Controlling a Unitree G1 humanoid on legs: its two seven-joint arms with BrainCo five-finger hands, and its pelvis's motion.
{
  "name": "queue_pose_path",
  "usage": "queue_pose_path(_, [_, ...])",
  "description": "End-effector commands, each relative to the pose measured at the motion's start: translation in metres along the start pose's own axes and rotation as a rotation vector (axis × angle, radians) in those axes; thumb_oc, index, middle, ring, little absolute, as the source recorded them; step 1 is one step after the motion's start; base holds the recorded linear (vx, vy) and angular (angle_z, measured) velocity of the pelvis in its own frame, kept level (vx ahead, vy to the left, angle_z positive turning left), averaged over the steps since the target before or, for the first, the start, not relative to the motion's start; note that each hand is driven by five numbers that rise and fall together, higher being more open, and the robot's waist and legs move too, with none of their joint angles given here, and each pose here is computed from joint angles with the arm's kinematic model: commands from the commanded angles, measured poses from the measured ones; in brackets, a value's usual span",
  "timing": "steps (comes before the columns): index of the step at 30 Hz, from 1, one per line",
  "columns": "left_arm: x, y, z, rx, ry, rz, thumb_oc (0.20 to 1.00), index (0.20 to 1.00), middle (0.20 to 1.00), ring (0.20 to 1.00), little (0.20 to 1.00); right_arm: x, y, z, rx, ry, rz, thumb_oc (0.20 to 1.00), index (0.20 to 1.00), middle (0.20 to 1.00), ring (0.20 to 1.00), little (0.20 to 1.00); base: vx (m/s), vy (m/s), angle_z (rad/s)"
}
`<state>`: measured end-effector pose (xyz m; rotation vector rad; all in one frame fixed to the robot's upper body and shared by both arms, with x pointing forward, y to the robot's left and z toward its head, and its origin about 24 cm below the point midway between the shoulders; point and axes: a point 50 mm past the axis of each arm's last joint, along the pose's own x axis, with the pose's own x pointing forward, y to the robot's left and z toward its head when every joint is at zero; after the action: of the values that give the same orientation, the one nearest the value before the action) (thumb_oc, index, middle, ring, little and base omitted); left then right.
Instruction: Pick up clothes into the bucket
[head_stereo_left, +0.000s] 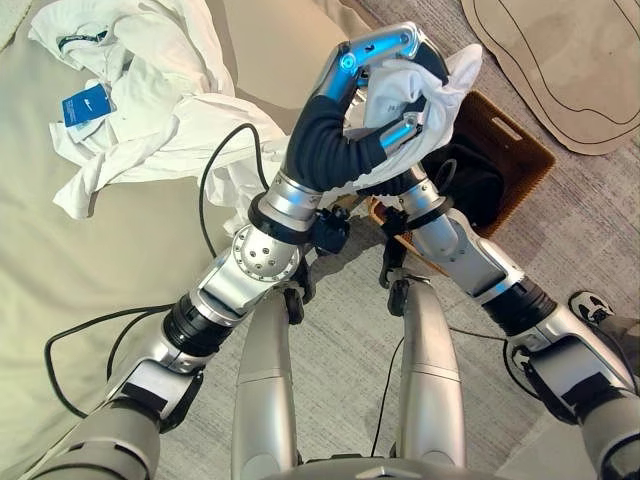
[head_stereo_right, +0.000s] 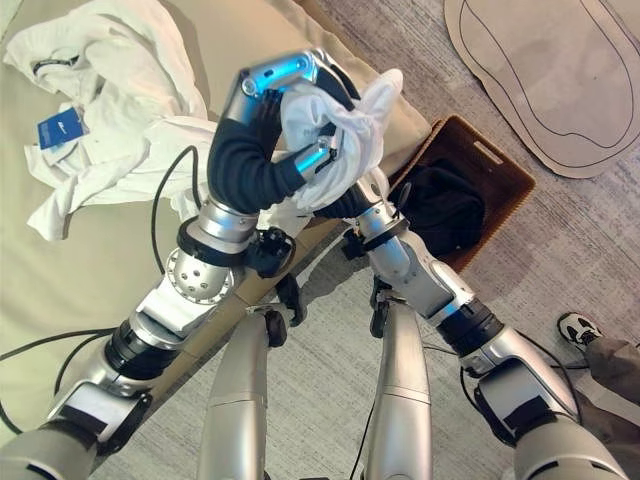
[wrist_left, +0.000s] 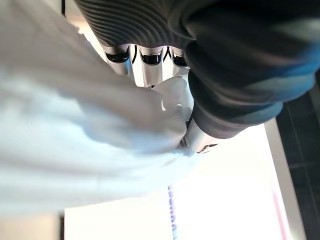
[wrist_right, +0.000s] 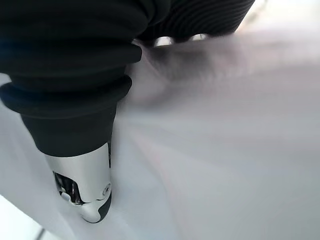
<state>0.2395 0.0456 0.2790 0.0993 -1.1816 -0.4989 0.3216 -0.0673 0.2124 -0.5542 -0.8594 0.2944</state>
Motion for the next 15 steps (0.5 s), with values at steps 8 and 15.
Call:
queue_pose_path(8, [0.005,-0.017,0.015,-0.109,-0.086,-0.018,0.200,0.200,0.200,0.200,0.200,-0.005,0.014,0.000,0.381,0.049,-0.106,0.200,0.200,0.200,0.200,0.200,0.02,0.002,0.00])
queue_pose_path(15, [-0.005,0.006,0.009,-0.026,-0.055,0.044,0.200,0.200,0.200,0.200,0.200,-0.047,-0.006,-0.038,0.535,0.219,-0.227,0.200,0.200,0.200,0.200,0.200,0.01,-0.002,0.00])
